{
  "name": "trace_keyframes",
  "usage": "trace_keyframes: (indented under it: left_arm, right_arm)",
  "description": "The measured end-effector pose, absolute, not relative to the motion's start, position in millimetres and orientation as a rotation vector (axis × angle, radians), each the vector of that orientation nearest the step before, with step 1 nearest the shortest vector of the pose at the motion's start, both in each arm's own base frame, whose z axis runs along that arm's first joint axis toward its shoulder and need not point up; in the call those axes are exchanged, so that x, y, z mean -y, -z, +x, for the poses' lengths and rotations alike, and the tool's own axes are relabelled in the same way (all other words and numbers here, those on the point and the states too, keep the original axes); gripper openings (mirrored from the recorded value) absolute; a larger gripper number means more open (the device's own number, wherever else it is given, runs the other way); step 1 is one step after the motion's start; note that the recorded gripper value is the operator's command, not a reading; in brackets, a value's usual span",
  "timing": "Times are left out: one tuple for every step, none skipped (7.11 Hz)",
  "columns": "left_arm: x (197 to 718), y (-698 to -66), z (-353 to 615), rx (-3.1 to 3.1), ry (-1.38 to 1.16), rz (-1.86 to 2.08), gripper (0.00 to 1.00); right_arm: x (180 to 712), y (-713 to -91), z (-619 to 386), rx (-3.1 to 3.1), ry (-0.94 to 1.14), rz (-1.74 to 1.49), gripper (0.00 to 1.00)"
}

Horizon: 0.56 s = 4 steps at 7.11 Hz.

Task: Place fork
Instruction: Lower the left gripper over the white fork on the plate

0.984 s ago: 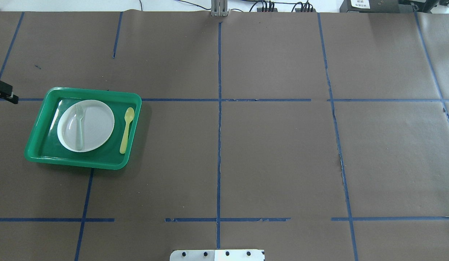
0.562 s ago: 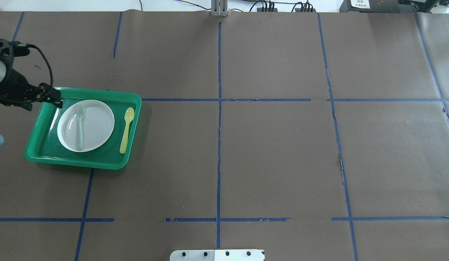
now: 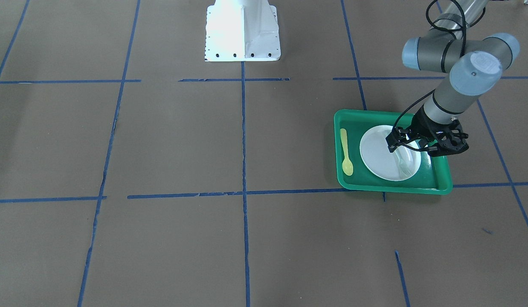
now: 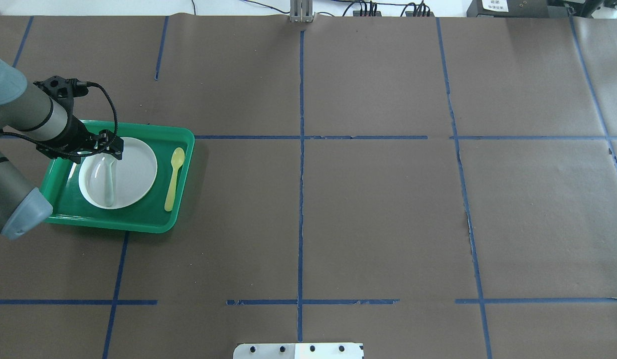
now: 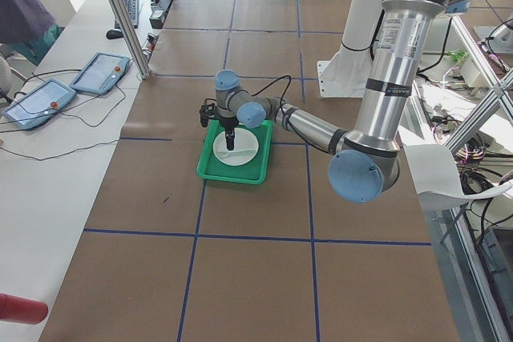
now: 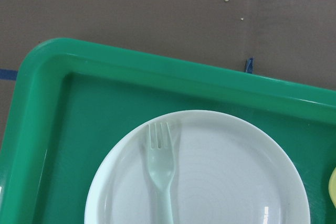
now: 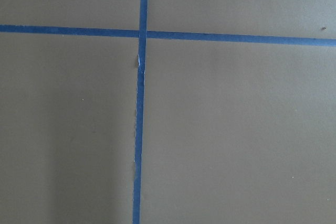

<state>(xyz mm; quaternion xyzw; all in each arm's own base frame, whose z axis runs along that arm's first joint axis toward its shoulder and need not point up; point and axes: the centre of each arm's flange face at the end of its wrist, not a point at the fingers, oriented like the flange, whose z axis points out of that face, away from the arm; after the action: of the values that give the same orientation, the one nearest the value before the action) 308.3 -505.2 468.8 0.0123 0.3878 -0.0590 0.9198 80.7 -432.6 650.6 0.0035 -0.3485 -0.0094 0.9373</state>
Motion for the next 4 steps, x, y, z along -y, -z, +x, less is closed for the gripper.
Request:
trace_keyframes:
  left_arm:
    - [495,-484,312,-0.805,0.114,0.04,1.0]
    - [487,-496,319,-0.818,0.111,0.048,0.96]
    - [480,-503,327,-0.828,0.108,0.045,0.91]
    - [477,-507,332,-0.831,0.106,0.042,0.81]
  right_arm:
    - [433,-651,81,0.712,0.019,0.007,1.0]
    - [433,-650,81,0.712,0.02,0.008,1.0]
    - [433,-650,81,0.712,0.02,0.008,1.0]
    - [433,-650,81,0.712,0.02,0.008,1.0]
